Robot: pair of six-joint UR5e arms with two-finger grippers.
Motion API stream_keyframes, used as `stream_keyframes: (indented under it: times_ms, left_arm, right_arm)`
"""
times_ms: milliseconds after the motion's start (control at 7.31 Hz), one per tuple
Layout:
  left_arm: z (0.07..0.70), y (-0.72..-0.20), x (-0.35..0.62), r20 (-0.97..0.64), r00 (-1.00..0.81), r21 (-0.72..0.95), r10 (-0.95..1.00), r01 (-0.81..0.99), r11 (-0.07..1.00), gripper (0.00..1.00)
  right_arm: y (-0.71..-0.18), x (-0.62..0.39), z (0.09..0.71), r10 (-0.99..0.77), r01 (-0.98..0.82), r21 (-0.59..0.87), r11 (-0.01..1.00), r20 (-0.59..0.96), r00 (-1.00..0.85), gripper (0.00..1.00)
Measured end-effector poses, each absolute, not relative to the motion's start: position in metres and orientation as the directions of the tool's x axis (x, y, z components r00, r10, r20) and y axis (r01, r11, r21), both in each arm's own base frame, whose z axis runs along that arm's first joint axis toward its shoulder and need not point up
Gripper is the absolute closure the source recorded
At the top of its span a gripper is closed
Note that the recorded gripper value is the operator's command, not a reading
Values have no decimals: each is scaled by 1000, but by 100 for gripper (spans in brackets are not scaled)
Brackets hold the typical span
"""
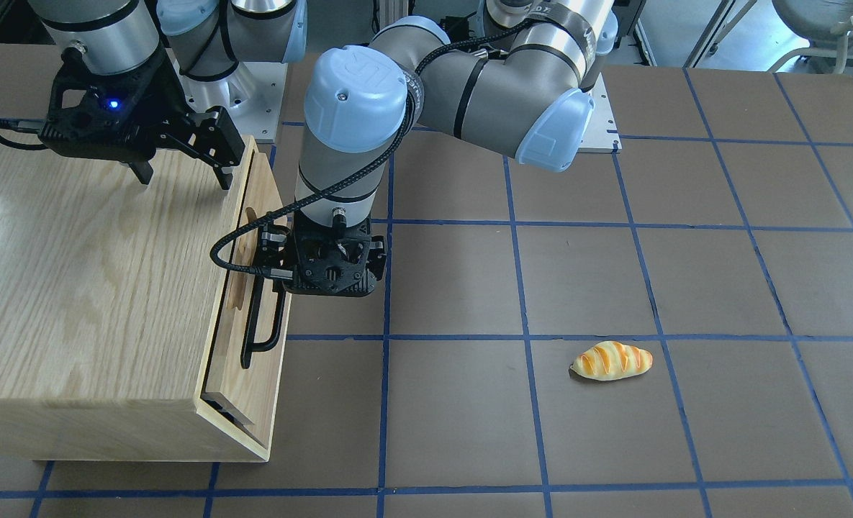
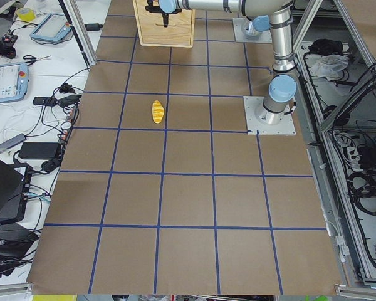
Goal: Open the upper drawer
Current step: 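Pull the drawer handle with the left gripper away from the cabinet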
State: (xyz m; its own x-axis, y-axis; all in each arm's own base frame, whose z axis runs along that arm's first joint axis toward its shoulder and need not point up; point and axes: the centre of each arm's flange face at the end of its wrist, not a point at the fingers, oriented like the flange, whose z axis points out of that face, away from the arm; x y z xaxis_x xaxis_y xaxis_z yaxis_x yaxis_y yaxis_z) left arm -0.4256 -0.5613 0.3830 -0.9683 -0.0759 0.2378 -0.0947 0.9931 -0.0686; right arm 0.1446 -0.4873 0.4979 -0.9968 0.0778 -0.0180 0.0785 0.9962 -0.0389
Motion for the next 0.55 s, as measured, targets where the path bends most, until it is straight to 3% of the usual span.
stream_keyframes:
  times_ms: [547]
  left_arm:
    - [386, -564, -420, 202, -978, -101, -47, -69, 993, 0]
  right_arm:
    - [-487, 145, 498, 78, 78, -39, 996, -18, -997, 0]
